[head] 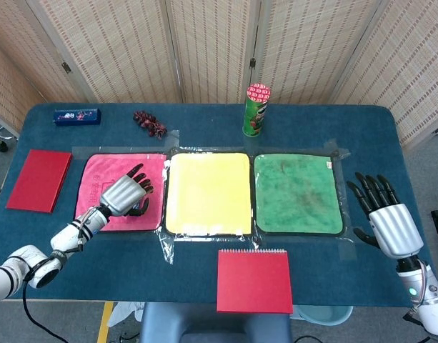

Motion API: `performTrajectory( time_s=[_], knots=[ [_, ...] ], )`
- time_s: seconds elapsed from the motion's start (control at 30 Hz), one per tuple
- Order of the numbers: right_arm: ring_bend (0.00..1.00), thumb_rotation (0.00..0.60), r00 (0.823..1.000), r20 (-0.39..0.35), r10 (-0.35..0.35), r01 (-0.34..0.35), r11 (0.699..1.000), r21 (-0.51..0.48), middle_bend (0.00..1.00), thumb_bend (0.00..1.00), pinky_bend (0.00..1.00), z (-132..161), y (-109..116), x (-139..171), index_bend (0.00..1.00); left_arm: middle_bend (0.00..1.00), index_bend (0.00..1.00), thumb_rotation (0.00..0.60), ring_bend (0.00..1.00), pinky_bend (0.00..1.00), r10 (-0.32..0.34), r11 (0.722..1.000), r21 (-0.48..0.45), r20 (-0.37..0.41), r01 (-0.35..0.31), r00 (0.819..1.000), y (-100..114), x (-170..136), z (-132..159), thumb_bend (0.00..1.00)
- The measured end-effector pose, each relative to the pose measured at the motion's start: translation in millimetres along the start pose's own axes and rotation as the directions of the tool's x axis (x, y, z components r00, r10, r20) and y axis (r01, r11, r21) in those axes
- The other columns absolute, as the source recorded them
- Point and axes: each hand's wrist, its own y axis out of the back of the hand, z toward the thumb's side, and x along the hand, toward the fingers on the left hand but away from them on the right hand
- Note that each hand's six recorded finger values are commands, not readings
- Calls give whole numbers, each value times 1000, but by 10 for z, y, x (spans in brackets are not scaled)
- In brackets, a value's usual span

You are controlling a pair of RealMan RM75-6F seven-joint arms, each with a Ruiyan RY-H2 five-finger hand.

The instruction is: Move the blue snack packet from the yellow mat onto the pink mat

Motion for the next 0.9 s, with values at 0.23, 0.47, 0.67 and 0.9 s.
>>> performTrajectory(
  time_s=[0.23,0.47,0.67,0.9],
  knots=[
    [0,600,1000,5,13,-13,1000,-2,0,110,0,-51,51,59,0,248,205,504,172,11,99,984,-142,-72,-109,992,246,-178,-39,716],
    [0,600,997,39,66,-64,997,-53,0,110,0,-193,95,193,0,237,191,600,167,12,97,888,-402,-313,-224,945,310,-726,-493,719],
    [15,600,993,60,101,-95,990,-99,0,110,0,-301,72,300,0,233,191,600,167,10,73,843,-442,-469,-306,880,176,-1282,-733,719],
    [44,600,990,72,122,-112,985,-133,9,111,0,-316,20,381,0,226,188,600,167,0,43,826,-422,-614,-374,788,-82,-1921,-705,719]
  ],
)
